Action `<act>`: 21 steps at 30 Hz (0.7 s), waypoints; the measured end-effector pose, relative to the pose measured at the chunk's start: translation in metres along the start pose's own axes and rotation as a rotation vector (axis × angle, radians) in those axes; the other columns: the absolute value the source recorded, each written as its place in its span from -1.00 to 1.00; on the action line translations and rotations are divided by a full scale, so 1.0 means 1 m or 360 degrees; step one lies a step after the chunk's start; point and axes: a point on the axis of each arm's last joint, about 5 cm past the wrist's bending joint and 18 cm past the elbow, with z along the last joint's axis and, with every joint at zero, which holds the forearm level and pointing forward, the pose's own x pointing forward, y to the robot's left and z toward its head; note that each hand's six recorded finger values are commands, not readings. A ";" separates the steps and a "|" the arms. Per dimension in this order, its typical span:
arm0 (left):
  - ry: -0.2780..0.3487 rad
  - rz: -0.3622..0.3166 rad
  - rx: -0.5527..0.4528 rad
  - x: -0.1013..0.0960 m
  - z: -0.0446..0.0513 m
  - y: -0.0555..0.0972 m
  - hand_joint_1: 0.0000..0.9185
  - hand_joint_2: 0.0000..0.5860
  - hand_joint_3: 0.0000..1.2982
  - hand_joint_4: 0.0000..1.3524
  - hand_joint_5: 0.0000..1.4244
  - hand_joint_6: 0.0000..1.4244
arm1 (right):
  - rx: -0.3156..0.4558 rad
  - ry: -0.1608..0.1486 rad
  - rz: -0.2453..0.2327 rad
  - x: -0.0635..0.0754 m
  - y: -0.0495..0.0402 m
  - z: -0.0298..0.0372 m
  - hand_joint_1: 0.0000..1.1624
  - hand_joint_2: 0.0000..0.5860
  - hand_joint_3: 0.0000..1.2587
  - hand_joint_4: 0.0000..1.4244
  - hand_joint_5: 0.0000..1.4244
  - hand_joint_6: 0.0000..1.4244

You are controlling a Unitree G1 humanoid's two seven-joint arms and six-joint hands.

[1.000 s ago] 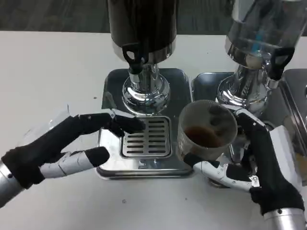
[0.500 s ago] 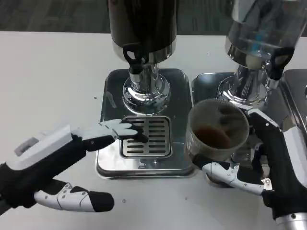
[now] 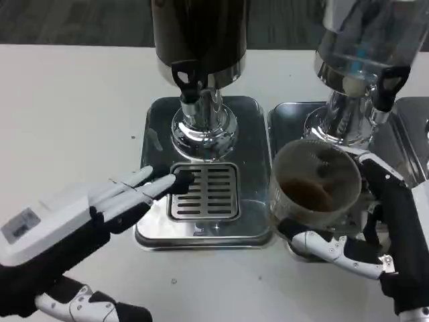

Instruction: Grasp the cup under the faucet to collect the drink, then remove the cup.

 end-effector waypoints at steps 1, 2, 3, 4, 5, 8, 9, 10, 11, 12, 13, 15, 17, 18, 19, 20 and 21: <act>0.0001 0.0001 -0.0002 -0.001 0.0010 -0.001 -1.00 -0.89 -0.95 -1.00 -1.00 -0.92 | -0.0001 0.0002 0.0000 0.000 -0.0004 0.0000 0.49 -0.45 0.41 0.39 0.58 1.00; 0.0004 -0.0001 -0.0005 -0.002 0.0018 -0.001 -1.00 -0.88 -0.96 -1.00 -1.00 -0.92 | -0.0002 0.0005 0.0004 -0.001 -0.0007 -0.0001 0.49 -0.45 0.41 0.39 0.58 1.00; 0.0008 -0.0006 -0.0008 -0.003 0.0026 -0.002 -1.00 -0.88 -0.96 -1.00 -1.00 -0.92 | -0.0001 0.0011 0.0009 -0.002 -0.0008 -0.0004 0.48 -0.45 0.41 0.39 0.58 1.00; 0.0010 -0.0009 -0.0011 -0.004 0.0030 -0.002 -1.00 -0.88 -0.96 -1.00 -1.00 -0.92 | 0.0000 0.0015 0.0010 -0.002 -0.0010 -0.0006 0.48 -0.45 0.41 0.39 0.58 1.00; 0.0013 -0.0010 -0.0014 -0.005 0.0037 -0.003 -1.00 -0.87 -0.96 -1.00 -1.00 -0.92 | 0.0001 0.0021 0.0011 -0.003 -0.0014 -0.0010 0.48 -0.45 0.41 0.39 0.58 1.00; 0.0021 -0.0001 -0.0024 -0.007 0.0047 -0.005 -1.00 -0.87 -0.96 -1.00 -1.00 -0.93 | 0.0003 0.0029 0.0016 -0.004 -0.0026 -0.0012 0.47 -0.45 0.41 0.39 0.59 1.00; 0.0025 0.0000 -0.0027 -0.007 0.0050 -0.005 -1.00 -0.87 -0.96 -1.00 -1.00 -0.93 | 0.0004 0.0031 0.0015 -0.005 -0.0032 -0.0009 0.47 -0.45 0.41 0.39 0.60 1.00; 0.0029 0.0000 -0.0029 -0.008 0.0052 -0.006 -1.00 -0.87 -0.96 -1.00 -1.00 -0.93 | 0.0005 0.0032 0.0015 -0.005 -0.0038 -0.0006 0.47 -0.45 0.41 0.39 0.60 1.00; 0.0032 0.0001 -0.0030 -0.009 0.0055 -0.006 -1.00 -0.87 -0.96 -1.00 -1.00 -0.93 | 0.0007 0.0032 0.0015 -0.006 -0.0041 -0.0004 0.47 -0.45 0.41 0.39 0.60 1.00; 0.0035 0.0003 -0.0032 -0.010 0.0060 -0.006 -1.00 -0.87 -0.97 -1.00 -1.00 -0.93 | 0.0008 0.0032 0.0015 -0.006 -0.0044 -0.0001 0.47 -0.45 0.42 0.39 0.60 1.00; 0.0036 0.0007 -0.0036 -0.010 0.0069 -0.007 -1.00 -0.86 -0.97 -1.00 -1.00 -0.93 | 0.0007 0.0032 0.0014 -0.006 -0.0049 0.0000 0.47 -0.45 0.42 0.39 0.60 1.00; 0.0040 0.0007 -0.0041 -0.011 0.0078 -0.008 -1.00 -0.86 -0.97 -1.00 -1.00 -0.94 | 0.0006 0.0026 0.0016 -0.006 -0.0057 0.0007 0.46 -0.45 0.42 0.39 0.60 1.00; 0.0048 0.0011 -0.0047 -0.012 0.0082 -0.008 -1.00 -0.86 -0.97 -1.00 -1.00 -0.94 | 0.0007 0.0022 0.0022 -0.006 -0.0062 0.0012 0.46 -0.45 0.42 0.39 0.60 1.00; 0.0050 0.0012 -0.0048 -0.012 0.0082 -0.008 -1.00 -0.86 -0.97 -1.00 -1.00 -0.94 | 0.0008 0.0023 0.0025 -0.007 -0.0062 0.0011 0.46 -0.45 0.42 0.39 0.60 1.00; 0.0054 0.0012 -0.0049 -0.012 0.0084 -0.008 -1.00 -0.86 -0.97 -1.00 -1.00 -0.94 | 0.0009 0.0026 0.0028 -0.007 -0.0063 0.0010 0.46 -0.45 0.42 0.39 0.60 1.00; 0.0061 0.0012 -0.0053 -0.013 0.0084 -0.009 -1.00 -0.86 -0.98 -1.00 -1.00 -0.94 | 0.0010 0.0029 0.0029 -0.007 -0.0064 0.0008 0.46 -0.45 0.42 0.39 0.60 1.00; 0.0065 0.0011 -0.0055 -0.013 0.0085 -0.009 -1.00 -0.86 -0.98 -1.00 -1.00 -0.94 | 0.0010 0.0030 0.0030 -0.007 -0.0064 0.0008 0.46 -0.45 0.42 0.39 0.60 1.00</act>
